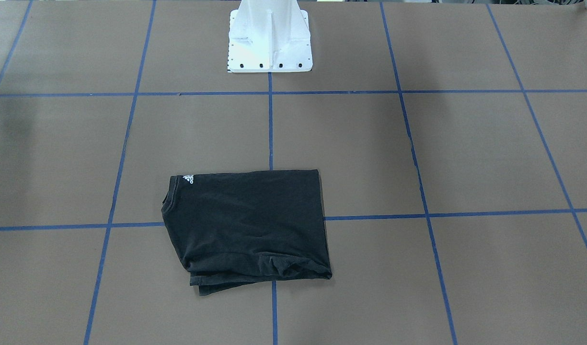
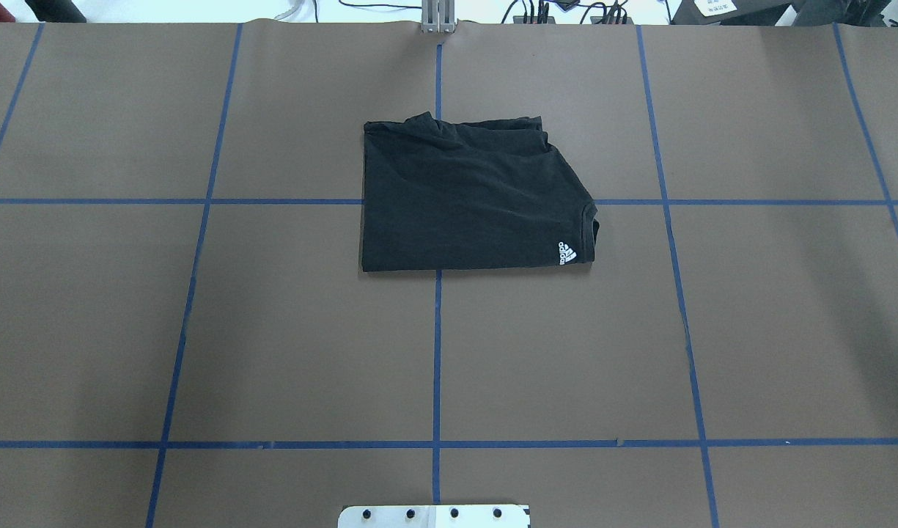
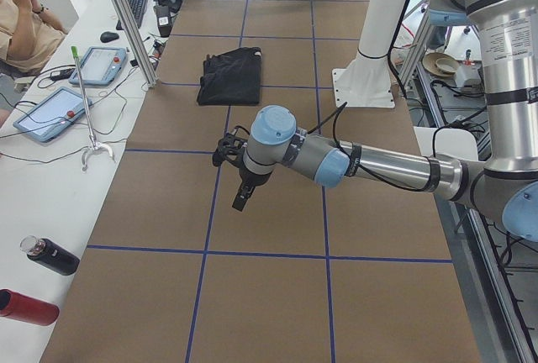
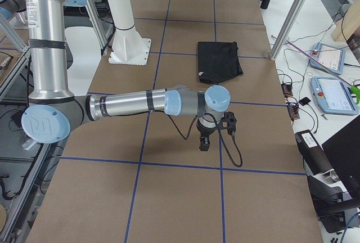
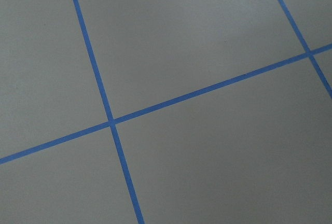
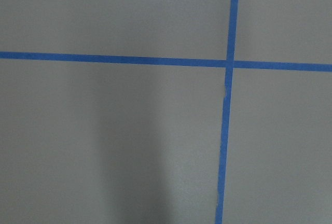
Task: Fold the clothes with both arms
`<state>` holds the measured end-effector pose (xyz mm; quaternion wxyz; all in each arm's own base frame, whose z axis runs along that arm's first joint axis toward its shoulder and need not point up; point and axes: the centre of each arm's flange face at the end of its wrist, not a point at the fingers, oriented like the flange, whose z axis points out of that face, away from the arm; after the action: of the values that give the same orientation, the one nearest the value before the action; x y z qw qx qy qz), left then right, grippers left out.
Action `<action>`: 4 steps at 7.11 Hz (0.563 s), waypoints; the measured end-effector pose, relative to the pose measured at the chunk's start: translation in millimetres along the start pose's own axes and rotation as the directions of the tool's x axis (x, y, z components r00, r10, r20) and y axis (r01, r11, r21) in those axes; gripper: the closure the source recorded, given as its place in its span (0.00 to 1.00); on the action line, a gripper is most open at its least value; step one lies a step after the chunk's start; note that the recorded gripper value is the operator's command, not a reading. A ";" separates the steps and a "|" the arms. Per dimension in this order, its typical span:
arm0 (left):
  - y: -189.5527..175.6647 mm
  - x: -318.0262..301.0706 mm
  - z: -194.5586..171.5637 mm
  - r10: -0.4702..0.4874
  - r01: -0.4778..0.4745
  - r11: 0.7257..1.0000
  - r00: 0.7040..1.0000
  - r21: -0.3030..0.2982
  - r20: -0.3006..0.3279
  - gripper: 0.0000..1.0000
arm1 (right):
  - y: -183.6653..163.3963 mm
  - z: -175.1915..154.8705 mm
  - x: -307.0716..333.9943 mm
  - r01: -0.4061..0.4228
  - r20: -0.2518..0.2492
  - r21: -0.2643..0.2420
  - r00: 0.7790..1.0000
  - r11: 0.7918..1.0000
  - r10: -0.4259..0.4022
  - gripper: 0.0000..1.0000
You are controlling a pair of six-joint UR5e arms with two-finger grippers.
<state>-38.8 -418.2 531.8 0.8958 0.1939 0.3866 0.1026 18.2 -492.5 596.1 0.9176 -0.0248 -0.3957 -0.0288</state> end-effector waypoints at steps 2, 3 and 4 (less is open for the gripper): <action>0.2 -0.8 0.7 -0.002 0.002 1.000 1.000 -0.002 -0.001 0.00 | 3.0 3.0 3.6 -0.009 -0.001 -0.006 1.000 1.000 0.009 0.00; 0.0 -2.4 2.8 -0.013 0.013 1.000 1.000 -0.013 -0.002 0.00 | 4.8 4.7 5.5 -0.018 -0.001 -0.010 1.000 1.000 0.018 0.00; -3.2 -3.8 4.7 -0.033 0.033 0.999 0.999 -0.034 -0.003 0.00 | 6.1 5.6 6.7 -0.028 -0.003 -0.011 1.000 1.000 0.028 0.00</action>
<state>-37.8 -423.6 535.9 0.8998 0.1721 0.3896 0.0946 19.2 -486.2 604.6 0.9183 -0.0355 -0.3938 -0.0182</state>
